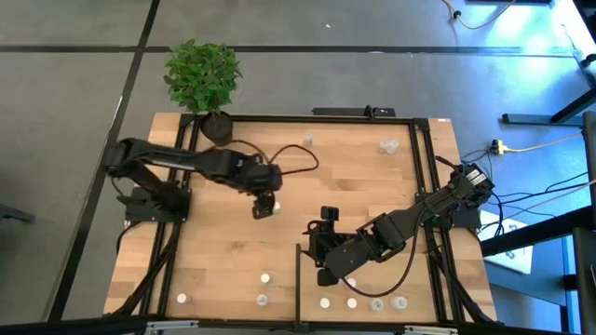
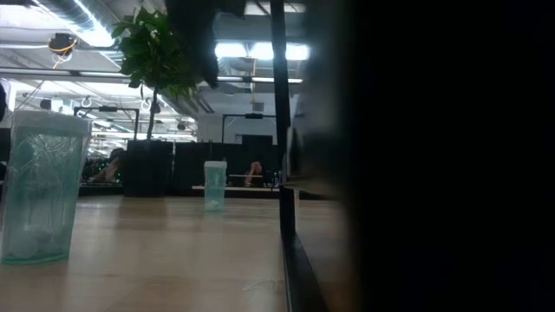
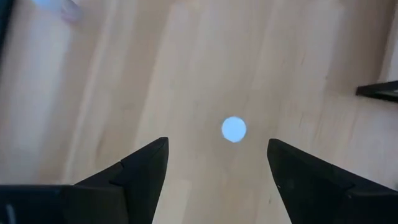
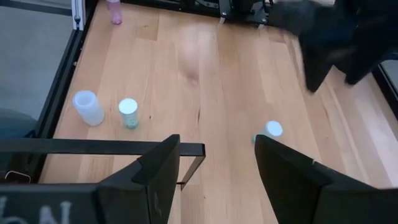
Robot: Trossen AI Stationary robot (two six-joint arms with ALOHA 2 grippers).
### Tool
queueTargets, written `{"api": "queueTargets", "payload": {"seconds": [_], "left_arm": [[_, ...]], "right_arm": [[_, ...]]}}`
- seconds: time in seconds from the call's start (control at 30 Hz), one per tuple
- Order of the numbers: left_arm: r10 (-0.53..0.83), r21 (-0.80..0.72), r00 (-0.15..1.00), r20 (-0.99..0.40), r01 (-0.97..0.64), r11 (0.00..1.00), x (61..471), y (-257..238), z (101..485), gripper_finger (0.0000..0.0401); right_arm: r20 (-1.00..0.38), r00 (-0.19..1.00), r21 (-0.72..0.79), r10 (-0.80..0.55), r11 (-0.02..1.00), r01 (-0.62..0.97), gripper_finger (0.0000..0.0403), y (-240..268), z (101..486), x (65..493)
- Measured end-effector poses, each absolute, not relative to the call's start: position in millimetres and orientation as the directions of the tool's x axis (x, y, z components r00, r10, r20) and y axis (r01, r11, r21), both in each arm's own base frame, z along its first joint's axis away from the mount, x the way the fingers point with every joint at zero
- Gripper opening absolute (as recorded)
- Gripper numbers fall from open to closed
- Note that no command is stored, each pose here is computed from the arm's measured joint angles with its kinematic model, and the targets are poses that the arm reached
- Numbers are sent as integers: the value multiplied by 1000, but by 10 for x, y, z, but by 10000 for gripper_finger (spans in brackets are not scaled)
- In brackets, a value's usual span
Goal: Pick and place medicine bottles onto shelf by color
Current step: Put the left green pill bottle on the shelf aligned with the other green pill bottle
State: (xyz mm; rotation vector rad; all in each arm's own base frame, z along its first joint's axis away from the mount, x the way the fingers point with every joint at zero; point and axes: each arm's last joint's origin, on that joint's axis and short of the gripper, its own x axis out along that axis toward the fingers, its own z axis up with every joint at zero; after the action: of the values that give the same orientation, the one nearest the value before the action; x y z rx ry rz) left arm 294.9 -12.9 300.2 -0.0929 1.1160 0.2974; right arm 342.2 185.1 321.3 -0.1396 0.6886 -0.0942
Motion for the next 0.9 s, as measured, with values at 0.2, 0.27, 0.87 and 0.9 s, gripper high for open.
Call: {"api": "queueTargets", "payload": {"seconds": [0.2,0.27,0.87,0.9], "left_arm": [[262,122,499,-826,-294,948,2675,-344,3289,267],[245,113,527,-814,-271,956,2611,-431,3344,267],[272,178,574,-772,-214,960,2346,-977,3379,267],[271,177,576,-771,-216,960,2336,-996,3379,267]], "right_arm": [[-621,773,-155,-130,987,41,210,1854,3218,3427],[-621,773,-155,-130,987,41,210,1853,3218,3427],[-609,778,-141,-151,987,82,210,1707,3236,3516],[-622,769,-143,-151,987,79,210,1634,3239,3536]]}}
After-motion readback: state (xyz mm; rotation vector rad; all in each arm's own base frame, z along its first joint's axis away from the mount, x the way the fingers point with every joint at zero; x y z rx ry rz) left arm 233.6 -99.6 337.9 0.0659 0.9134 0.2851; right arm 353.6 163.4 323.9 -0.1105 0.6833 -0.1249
